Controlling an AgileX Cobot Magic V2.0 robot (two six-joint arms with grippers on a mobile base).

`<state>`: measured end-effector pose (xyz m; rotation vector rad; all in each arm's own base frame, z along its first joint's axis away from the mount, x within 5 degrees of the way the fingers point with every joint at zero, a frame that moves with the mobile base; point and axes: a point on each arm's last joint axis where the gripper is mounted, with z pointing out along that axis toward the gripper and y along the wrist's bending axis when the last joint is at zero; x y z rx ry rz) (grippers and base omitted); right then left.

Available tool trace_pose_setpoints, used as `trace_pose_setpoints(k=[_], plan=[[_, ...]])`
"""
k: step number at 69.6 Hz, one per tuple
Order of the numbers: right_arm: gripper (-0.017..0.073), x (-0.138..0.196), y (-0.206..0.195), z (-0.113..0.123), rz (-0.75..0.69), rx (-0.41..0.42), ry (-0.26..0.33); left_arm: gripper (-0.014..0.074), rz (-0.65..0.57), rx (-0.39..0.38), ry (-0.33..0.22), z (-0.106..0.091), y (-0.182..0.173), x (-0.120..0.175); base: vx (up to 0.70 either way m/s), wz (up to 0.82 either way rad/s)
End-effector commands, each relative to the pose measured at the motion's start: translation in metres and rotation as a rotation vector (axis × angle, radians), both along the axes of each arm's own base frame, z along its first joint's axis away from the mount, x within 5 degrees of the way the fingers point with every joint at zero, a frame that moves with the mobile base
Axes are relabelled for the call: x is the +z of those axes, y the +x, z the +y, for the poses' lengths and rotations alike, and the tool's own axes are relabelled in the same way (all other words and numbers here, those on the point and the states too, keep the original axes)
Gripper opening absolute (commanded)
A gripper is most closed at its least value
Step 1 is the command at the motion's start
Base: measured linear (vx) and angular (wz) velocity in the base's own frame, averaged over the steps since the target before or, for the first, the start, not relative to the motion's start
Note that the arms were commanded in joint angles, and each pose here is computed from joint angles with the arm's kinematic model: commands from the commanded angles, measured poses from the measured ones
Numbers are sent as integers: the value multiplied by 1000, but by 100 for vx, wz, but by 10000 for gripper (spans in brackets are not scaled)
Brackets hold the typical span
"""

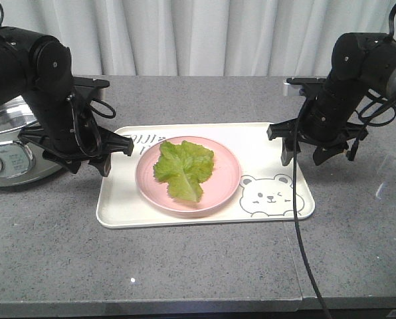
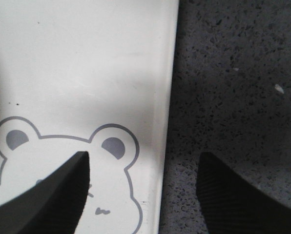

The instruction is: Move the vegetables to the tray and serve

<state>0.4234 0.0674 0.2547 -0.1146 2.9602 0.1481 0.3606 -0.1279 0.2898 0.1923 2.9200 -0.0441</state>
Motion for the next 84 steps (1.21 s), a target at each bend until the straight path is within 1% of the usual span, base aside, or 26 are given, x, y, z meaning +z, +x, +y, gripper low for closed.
trace_pose_setpoints(k=[1,84], plan=[[456,29,-10,-2,-30,10,8,397,-61,5,-26,0,-7,23,0,0],[456,29,-10,-2,-30,11,9,397,-48,6,-22,1,-8,23,0,0]])
